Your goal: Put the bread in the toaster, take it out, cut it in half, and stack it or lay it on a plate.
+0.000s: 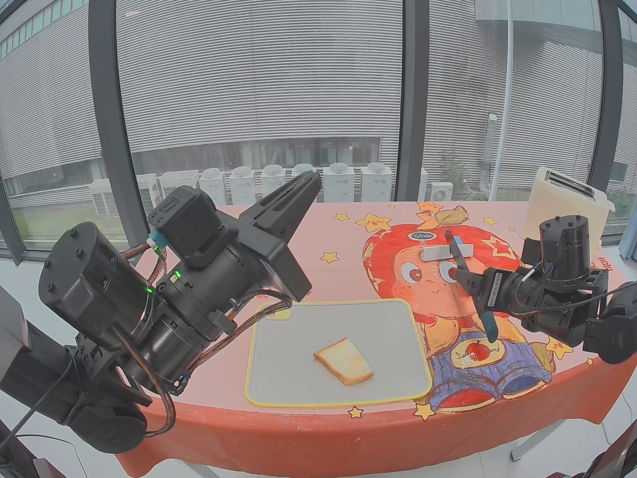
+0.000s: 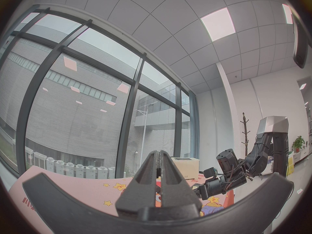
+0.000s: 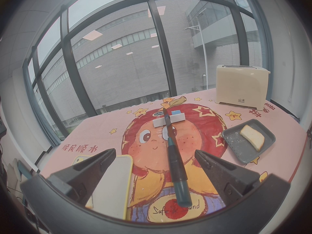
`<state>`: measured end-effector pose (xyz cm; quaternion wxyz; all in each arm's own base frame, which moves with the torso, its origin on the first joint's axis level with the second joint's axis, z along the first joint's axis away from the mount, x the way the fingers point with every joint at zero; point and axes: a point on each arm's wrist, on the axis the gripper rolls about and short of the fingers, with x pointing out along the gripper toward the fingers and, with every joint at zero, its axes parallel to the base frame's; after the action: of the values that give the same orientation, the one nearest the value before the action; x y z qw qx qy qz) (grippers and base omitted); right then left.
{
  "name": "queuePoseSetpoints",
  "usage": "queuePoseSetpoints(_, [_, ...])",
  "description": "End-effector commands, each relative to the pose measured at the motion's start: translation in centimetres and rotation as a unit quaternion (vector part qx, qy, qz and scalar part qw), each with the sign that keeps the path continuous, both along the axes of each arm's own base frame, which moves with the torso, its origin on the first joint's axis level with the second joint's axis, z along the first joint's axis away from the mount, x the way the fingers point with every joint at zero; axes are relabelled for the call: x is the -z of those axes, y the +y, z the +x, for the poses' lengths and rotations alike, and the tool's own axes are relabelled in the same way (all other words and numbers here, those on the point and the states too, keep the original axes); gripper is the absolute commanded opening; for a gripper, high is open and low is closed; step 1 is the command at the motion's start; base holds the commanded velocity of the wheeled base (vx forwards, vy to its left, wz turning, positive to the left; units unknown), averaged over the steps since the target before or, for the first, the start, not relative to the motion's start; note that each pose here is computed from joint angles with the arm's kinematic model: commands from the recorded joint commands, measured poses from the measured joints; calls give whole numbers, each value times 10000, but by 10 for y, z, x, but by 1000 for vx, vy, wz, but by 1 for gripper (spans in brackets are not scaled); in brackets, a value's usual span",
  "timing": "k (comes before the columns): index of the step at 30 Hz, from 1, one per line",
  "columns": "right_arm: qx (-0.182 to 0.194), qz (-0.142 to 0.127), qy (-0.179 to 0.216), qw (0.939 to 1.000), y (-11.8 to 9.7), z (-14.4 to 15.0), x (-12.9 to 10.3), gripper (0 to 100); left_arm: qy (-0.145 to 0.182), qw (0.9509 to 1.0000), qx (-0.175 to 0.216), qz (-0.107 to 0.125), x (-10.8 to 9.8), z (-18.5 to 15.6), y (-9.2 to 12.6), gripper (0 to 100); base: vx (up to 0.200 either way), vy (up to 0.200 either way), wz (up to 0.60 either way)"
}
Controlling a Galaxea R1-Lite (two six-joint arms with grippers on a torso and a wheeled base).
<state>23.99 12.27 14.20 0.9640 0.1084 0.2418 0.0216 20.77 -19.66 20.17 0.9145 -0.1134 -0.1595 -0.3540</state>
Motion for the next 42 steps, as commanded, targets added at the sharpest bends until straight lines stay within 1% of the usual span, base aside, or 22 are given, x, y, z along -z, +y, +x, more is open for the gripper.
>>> queuePoseSetpoints(1, [-2,-4,10,10000,0,0,1,100,-19,9999,-99,42,2,1,6,0,0,0,0])
queuePoseSetpoints(5, [-6,-7,3,10000,0,0,0,100,14,9993,-335,161,5,6,12,0,0,0,0])
queuePoseSetpoints(8, [-6,-10,10,10000,0,0,1,100,319,9980,-389,384,12,6,13,0,0,0,0])
queuePoseSetpoints(9, [-21,-18,23,10000,1,0,1,100,448,9970,-392,492,17,3,16,0,0,0,0])
queuePoseSetpoints(10, [-29,-18,23,10000,1,-1,1,100,481,9967,-392,523,18,1,17,0,0,0,0])
queuePoseSetpoints(11, [-133,-19,37,9999,6,-3,2,100,573,9954,-365,675,24,-9,26,0,0,0,0])
queuePoseSetpoints(12, [-186,-23,43,9998,9,-5,3,100,571,9954,-374,678,24,-16,31,0,0,0,0])
queuePoseSetpoints(14, [-203,-34,55,9998,9,-6,3,100,454,9966,-376,568,16,-24,39,0,0,0,0])
queuePoseSetpoints(16, [-218,-30,48,9997,10,-7,3,100,164,9988,-390,235,-5,-38,51,0,0,0,0])
queuePoseSetpoints(17, [-218,-30,48,9997,10,-7,3,100,78,9991,-402,137,-11,-44,56,0,0,0,0])
queuePoseSetpoints(18, [-218,-30,48,9997,10,-7,3,100,63,9990,-425,119,-13,-48,60,0,0,0,0])
queuePoseSetpoints(20, [-226,-34,55,9997,10,-7,3,100,242,9982,-469,276,-8,-61,72,0,0,0,0])
queuePoseSetpoints(23, [-264,-34,55,9996,12,-9,3,100,641,9948,-469,632,9,-80,88,0,0,0,0])
queuePoseSetpoints(24, [-264,-34,55,9996,12,-9,3,100,641,9948,-469,632,9,-80,88,0,0,0,0])
queuePoseSetpoints(25, [-272,-42,68,9996,12,-9,4,100,768,9931,-468,753,13,-85,92,0,0,0,0])
queuePoseSetpoints(27, [-287,-50,81,9995,13,-10,5,100,833,9926,-413,780,14,-87,94,0,0,0,0])
queuePoseSetpoints(28, [-282,-68,97,9995,13,-10,6,100,864,9928,-384,742,14,-88,95,0,0,0,0])
queuePoseSetpoints(29, [-313,-80,108,9994,14,-11,7,100,915,9916,-405,823,18,-89,97,0,0,0,0])
queuePoseSetpoints(31, [-329,-84,114,9994,15,-11,7,100,950,9909,-421,853,19,-89,98,0,0,0,0])
queuePoseSetpoints(32, [-353,-115,158,9992,17,-11,10,100,1093,9873,-448,1061,25,-87,99,0,0,0,0])
queuePoseSetpoints(35, [-391,-112,151,9991,19,-12,10,100,1191,9851,-388,1178,29,-86,100,0,0,0,0])
queuePoseSetpoints(42, [-560,-118,177,9982,27,-18,11,100,1219,9842,-472,1194,30,-84,102,0,-171,0,0])
